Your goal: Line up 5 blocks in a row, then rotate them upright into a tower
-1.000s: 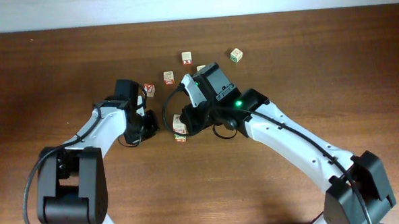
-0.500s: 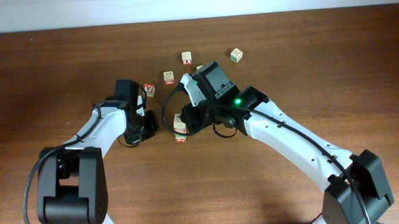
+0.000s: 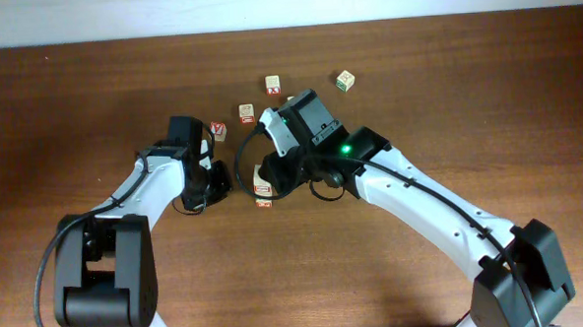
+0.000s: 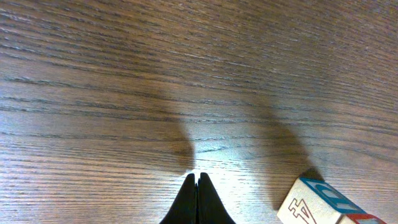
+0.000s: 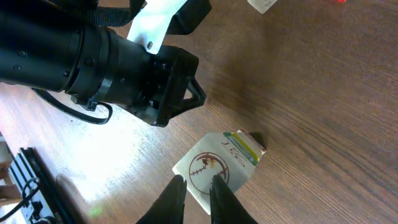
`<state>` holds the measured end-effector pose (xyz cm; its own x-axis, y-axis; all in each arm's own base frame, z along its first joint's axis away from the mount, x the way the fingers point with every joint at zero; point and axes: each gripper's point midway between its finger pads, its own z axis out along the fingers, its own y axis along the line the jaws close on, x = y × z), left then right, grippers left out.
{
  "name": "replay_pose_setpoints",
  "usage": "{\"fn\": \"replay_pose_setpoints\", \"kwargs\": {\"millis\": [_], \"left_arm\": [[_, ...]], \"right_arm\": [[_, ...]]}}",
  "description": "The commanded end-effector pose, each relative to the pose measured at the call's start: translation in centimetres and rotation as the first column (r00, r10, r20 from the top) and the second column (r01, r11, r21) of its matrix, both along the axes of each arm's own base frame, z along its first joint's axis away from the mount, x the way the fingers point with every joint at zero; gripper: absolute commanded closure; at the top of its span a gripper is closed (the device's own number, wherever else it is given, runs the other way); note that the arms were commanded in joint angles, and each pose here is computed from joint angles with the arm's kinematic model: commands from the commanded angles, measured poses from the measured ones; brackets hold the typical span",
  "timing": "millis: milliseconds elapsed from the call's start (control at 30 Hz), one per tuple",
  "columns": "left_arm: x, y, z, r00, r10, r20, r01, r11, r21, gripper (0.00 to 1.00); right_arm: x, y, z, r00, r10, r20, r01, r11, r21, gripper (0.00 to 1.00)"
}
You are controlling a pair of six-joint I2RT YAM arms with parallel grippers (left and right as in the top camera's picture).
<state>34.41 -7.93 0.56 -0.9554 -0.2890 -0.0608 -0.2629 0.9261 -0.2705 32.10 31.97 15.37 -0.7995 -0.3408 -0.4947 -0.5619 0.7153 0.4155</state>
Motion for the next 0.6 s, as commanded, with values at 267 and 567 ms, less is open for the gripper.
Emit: {"fn": "replay_pose_setpoints", "kwargs": {"millis": [267, 567], "left_arm": [[-0.2, 0.2, -0.3, 1.0, 0.014, -0.016, -0.014, 1.0, 0.007, 1.0], [-0.2, 0.2, -0.3, 1.0, 0.014, -0.016, -0.014, 1.0, 0.007, 1.0]], "right_arm": [[-0.4, 0.2, -1.4, 0.999, 0.026, -0.023, -0.027, 0.999, -0.032, 0.77], [-1.2, 2.2, 0.1, 0.996, 0.083, 0.016, -0.083, 0.996, -0.01, 0.75]]}}
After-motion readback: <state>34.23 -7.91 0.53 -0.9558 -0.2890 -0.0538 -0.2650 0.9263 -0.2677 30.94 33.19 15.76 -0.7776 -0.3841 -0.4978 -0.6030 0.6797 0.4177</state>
